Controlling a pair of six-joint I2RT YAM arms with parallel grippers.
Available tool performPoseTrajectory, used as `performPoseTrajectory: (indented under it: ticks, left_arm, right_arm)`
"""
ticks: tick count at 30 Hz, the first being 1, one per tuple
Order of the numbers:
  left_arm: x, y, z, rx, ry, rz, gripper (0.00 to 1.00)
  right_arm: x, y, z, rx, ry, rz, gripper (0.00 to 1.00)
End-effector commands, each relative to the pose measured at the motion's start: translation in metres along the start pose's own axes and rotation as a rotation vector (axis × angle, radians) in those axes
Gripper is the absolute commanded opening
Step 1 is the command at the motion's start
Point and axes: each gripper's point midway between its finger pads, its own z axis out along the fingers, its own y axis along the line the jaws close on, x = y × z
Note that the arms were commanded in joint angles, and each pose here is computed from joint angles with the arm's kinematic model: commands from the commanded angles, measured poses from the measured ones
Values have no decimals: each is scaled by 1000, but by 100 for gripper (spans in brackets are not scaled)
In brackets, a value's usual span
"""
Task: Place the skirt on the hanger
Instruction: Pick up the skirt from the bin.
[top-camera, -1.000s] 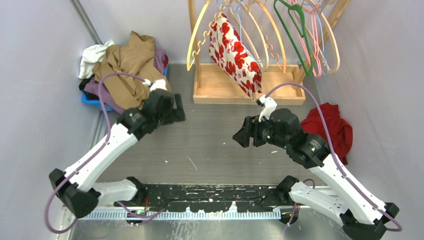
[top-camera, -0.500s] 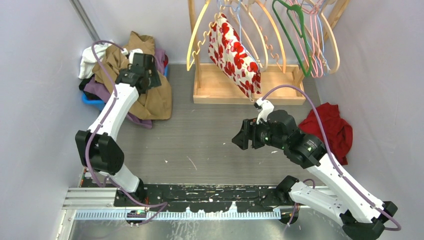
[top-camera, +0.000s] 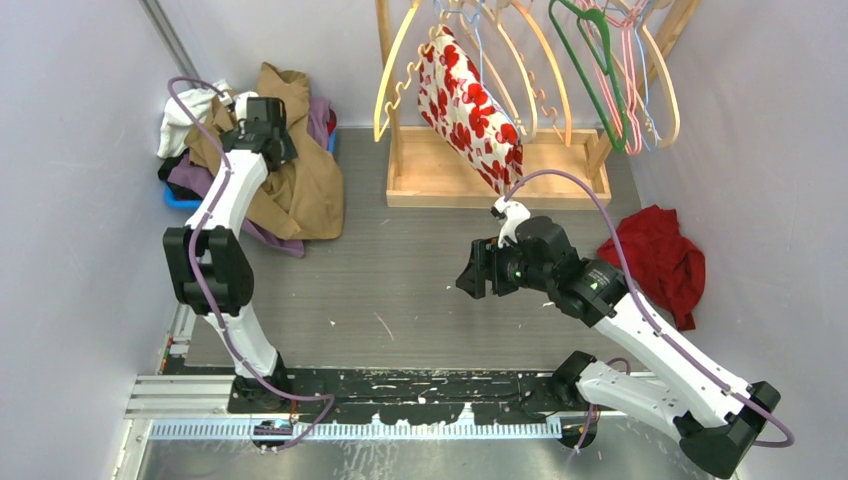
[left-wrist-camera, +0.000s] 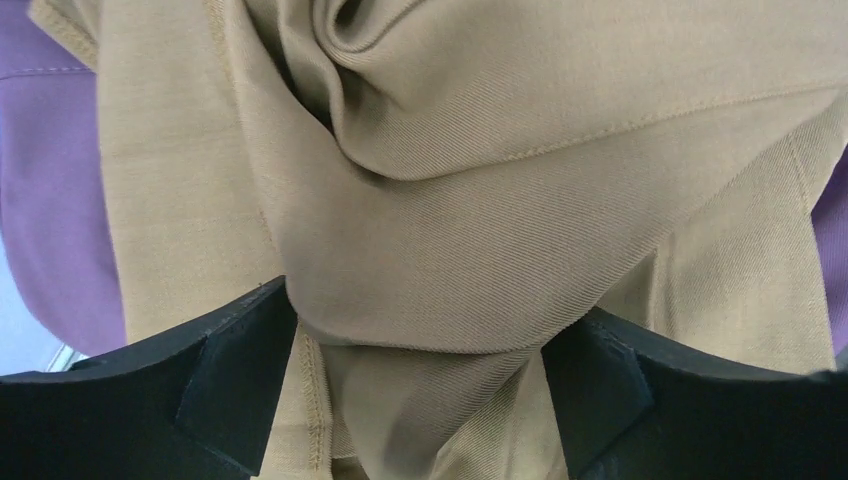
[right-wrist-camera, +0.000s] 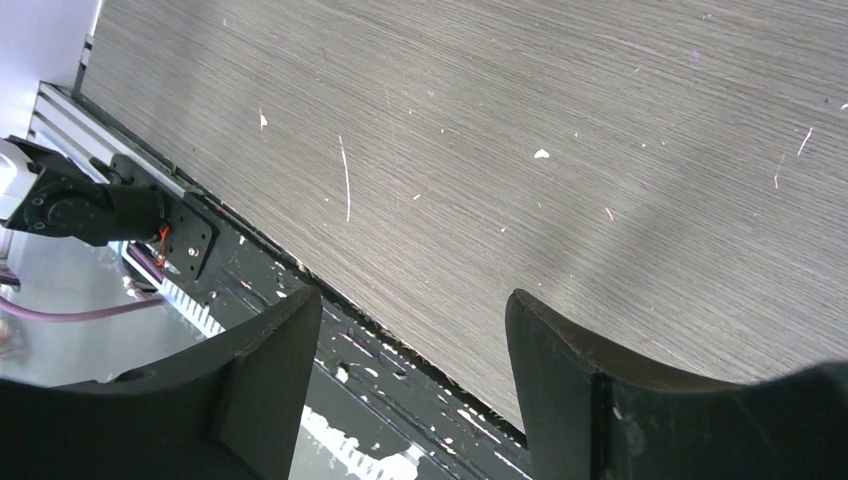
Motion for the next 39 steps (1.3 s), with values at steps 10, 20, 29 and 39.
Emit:
performPoseTrajectory:
  ticks: [10,20,29,39]
  left_arm:
    - [-48,0,-48,127,-133,-71,3]
    - [-47,-35,-188,559,-14,-2,3]
    - [-1,-43,-326,885,93,129,4]
    - [60,-21,-400,1123,228,137,5]
  right_arm:
    - [-4,7,5,-50,-44,-11,73]
    - [-11,11,-10,-61,-82,-4,72]
    - [-20,10,-28,-31,-113,-27,73]
    - [-20,4,-35,2,-125,-24,72]
